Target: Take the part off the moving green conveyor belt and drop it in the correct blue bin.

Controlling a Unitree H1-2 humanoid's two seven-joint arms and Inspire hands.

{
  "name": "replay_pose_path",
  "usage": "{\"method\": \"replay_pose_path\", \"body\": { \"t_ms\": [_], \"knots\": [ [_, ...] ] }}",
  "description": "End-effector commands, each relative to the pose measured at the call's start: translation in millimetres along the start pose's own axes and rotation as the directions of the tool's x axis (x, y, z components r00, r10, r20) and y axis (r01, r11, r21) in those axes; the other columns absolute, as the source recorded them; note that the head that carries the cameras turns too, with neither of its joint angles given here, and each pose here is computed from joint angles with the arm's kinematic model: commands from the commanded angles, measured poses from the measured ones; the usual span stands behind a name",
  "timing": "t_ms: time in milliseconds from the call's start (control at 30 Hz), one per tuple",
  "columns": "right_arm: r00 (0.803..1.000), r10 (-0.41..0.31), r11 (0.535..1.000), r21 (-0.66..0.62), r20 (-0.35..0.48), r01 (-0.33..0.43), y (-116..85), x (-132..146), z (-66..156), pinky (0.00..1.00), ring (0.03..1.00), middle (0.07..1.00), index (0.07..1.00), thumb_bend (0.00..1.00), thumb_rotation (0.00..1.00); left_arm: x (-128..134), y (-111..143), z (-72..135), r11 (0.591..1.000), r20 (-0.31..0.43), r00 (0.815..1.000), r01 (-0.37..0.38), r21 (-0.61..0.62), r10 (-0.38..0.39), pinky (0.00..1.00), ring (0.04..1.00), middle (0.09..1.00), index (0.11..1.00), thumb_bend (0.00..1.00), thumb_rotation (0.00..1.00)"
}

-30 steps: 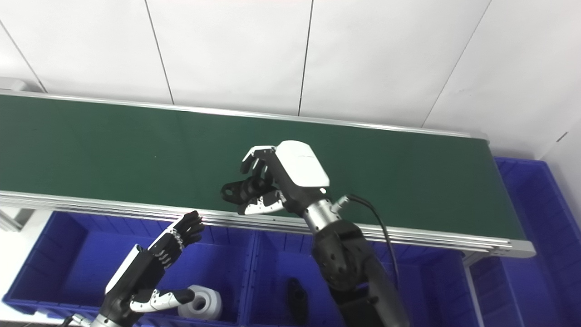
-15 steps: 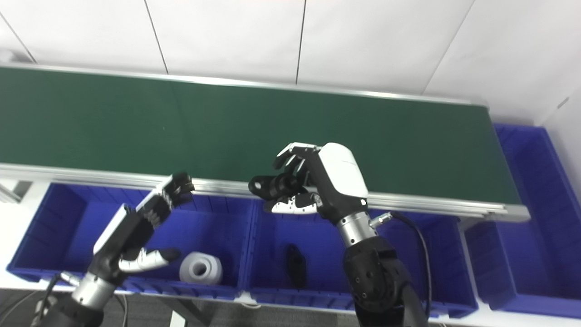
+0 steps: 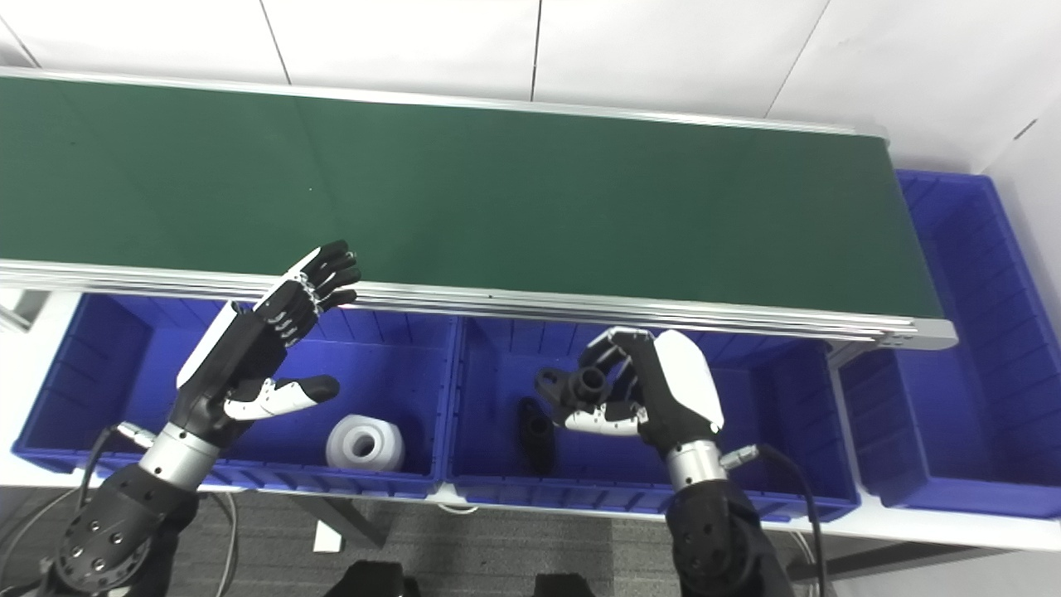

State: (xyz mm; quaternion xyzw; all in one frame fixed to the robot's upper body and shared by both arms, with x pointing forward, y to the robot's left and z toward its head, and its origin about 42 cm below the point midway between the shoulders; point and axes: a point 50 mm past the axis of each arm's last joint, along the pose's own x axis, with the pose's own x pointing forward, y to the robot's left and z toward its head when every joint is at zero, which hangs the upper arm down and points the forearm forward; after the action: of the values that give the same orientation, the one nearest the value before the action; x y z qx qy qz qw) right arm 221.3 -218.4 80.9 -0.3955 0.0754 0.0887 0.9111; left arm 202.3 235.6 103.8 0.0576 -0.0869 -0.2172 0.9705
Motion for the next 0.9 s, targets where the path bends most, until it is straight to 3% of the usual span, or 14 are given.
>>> {"method": "replay_pose_path", "body": {
  "t_ms": [0, 100, 233, 333, 367, 433, 467, 567, 667, 867],
  "knots": [
    [0.997, -0.051, 0.998, -0.025, 0.055, 0.053, -10, 11, 11, 0.21, 0.291, 0.459, 0.492, 0.52, 0.00, 4, 5, 13, 1.000, 0.051, 0.999, -0.005, 0.021, 0.004, 0.87, 0.909, 0.939, 0.940, 0.74, 0.50],
    [0.999, -0.037, 0.997, -0.074, 0.021, 0.038, -9, 19, 7, 0.21, 0.288, 0.471, 0.487, 0.53, 0.00, 4, 6, 15, 1.000, 0.055, 0.998, -0.010, 0.014, 0.009, 0.87, 0.913, 0.943, 0.941, 0.73, 0.49],
    [1.000, 0.013, 0.987, -0.162, -0.017, -0.016, -5, 31, 0, 0.28, 0.357, 0.415, 0.526, 0.52, 0.00, 3, 8, 14, 1.000, 0.048, 0.999, -0.015, 0.025, 0.014, 0.88, 0.912, 0.939, 0.937, 0.74, 0.51],
    [0.998, 0.047, 0.984, -0.172, -0.051, -0.055, 0, 38, 0, 0.43, 0.509, 0.461, 0.523, 0.52, 0.00, 2, 8, 12, 1.000, 0.042, 0.999, -0.017, 0.026, 0.016, 0.87, 0.911, 0.936, 0.934, 0.73, 0.49],
    [0.995, 0.070, 0.981, -0.174, -0.070, -0.081, 2, 40, 0, 0.54, 0.619, 0.621, 0.508, 0.51, 0.08, 1, 8, 11, 1.000, 0.040, 0.999, -0.017, 0.026, 0.016, 0.87, 0.911, 0.937, 0.933, 0.73, 0.48],
    [0.988, 0.120, 0.972, -0.188, -0.097, -0.137, 4, 41, 1, 0.76, 0.832, 0.845, 0.803, 0.56, 0.30, -1, 8, 10, 1.000, 0.039, 0.999, -0.014, 0.025, 0.013, 0.88, 0.912, 0.940, 0.937, 0.71, 0.47],
    [0.985, 0.134, 0.970, -0.191, -0.106, -0.152, 5, 41, 2, 0.88, 0.935, 0.934, 0.895, 0.61, 0.43, -2, 8, 9, 1.000, 0.041, 0.999, -0.012, 0.026, 0.011, 0.88, 0.913, 0.942, 0.940, 0.70, 0.47],
    [0.988, 0.115, 0.974, -0.186, -0.099, -0.132, 7, 36, 6, 0.98, 0.989, 0.989, 0.956, 0.66, 0.52, -5, 8, 6, 1.000, 0.043, 0.999, -0.009, 0.018, 0.008, 0.88, 0.914, 0.945, 0.942, 0.70, 0.47],
    [0.995, 0.074, 0.981, -0.176, -0.069, -0.085, 10, 28, 11, 1.00, 0.999, 0.999, 0.985, 0.70, 0.61, -9, 9, 2, 1.000, 0.035, 0.999, -0.013, 0.012, 0.012, 0.88, 0.912, 0.942, 0.939, 0.72, 0.48],
    [1.000, 0.015, 0.993, -0.115, 0.007, -0.014, 16, 1, 15, 1.00, 1.000, 1.000, 1.000, 0.71, 0.61, -18, 9, -12, 1.000, 0.024, 1.000, -0.003, 0.015, 0.003, 0.87, 0.908, 0.939, 0.936, 0.72, 0.46]
  ]
}}
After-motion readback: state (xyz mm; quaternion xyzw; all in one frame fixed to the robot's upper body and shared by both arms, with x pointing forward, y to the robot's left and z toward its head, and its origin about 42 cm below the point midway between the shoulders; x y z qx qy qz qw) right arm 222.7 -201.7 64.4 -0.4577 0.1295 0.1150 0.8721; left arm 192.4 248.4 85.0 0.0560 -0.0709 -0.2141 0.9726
